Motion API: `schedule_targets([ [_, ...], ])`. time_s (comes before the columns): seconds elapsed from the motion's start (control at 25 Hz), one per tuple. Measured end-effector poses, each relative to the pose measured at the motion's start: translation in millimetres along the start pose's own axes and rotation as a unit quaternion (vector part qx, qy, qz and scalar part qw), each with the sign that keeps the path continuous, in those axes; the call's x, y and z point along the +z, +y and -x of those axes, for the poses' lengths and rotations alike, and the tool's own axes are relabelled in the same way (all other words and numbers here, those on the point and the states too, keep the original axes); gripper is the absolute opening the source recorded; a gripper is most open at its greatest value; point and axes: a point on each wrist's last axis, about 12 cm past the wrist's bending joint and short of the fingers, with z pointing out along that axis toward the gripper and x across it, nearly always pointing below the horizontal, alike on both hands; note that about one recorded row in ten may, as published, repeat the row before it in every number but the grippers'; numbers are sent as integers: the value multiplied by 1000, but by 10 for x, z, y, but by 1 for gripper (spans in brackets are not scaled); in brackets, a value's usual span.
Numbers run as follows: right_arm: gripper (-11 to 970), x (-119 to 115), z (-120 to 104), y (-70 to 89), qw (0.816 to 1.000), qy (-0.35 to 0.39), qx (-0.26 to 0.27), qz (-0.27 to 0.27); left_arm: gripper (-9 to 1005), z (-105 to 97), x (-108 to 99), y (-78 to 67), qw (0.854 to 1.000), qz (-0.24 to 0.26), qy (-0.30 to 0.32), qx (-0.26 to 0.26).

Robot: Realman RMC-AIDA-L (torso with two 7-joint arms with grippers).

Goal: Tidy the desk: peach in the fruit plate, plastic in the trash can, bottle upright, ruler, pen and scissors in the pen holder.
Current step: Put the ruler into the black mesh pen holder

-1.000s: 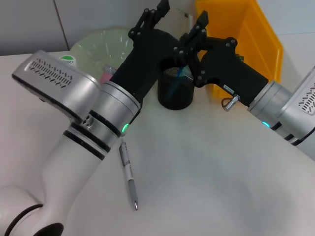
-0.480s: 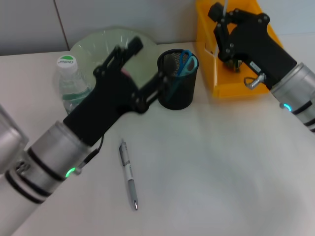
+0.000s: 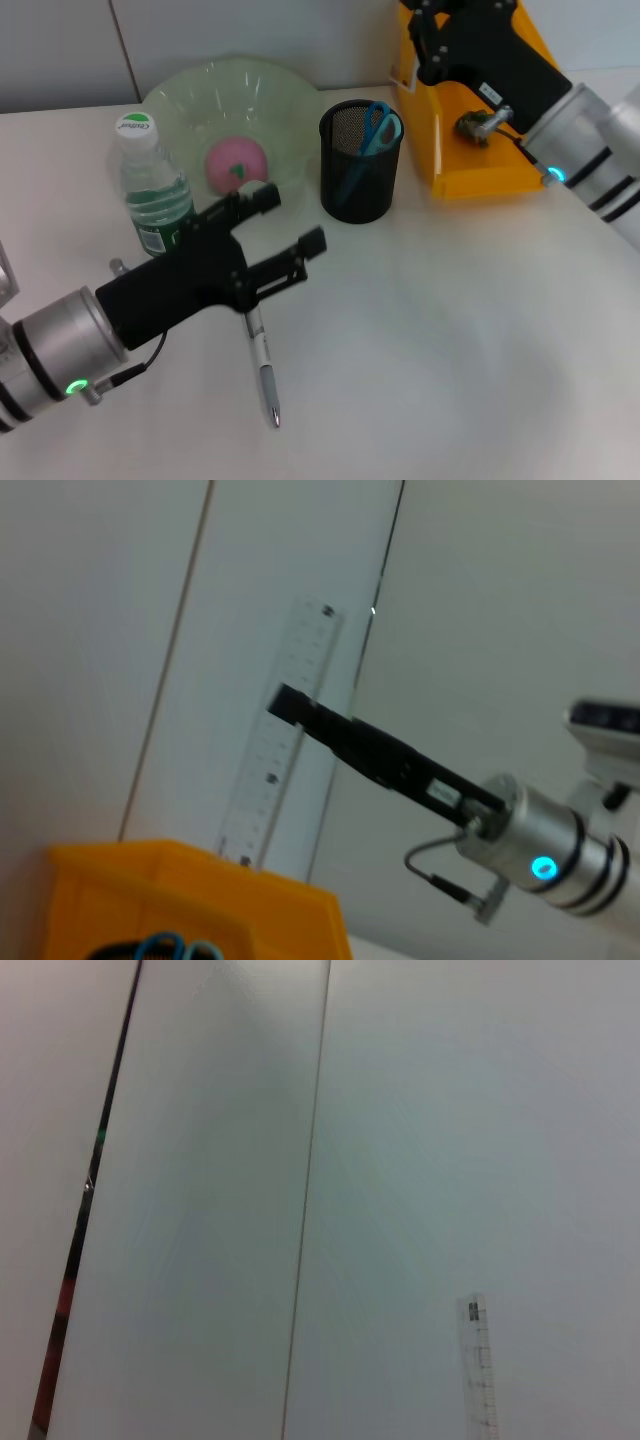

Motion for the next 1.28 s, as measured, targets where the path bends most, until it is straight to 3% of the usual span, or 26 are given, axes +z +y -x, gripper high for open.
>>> schedule_targets([
  [0.32, 14, 168, -55, 49, 999, 34, 40, 8, 806, 30, -161, 82, 1000, 3, 14, -10],
  [0.56, 15, 237, -151, 110, 996, 71, 57, 4, 806, 39, -157, 86, 1000, -2, 17, -9],
  [1.28, 17, 338, -247, 155, 992, 115, 54, -8, 805, 38, -152, 91, 1000, -6, 20, -8],
])
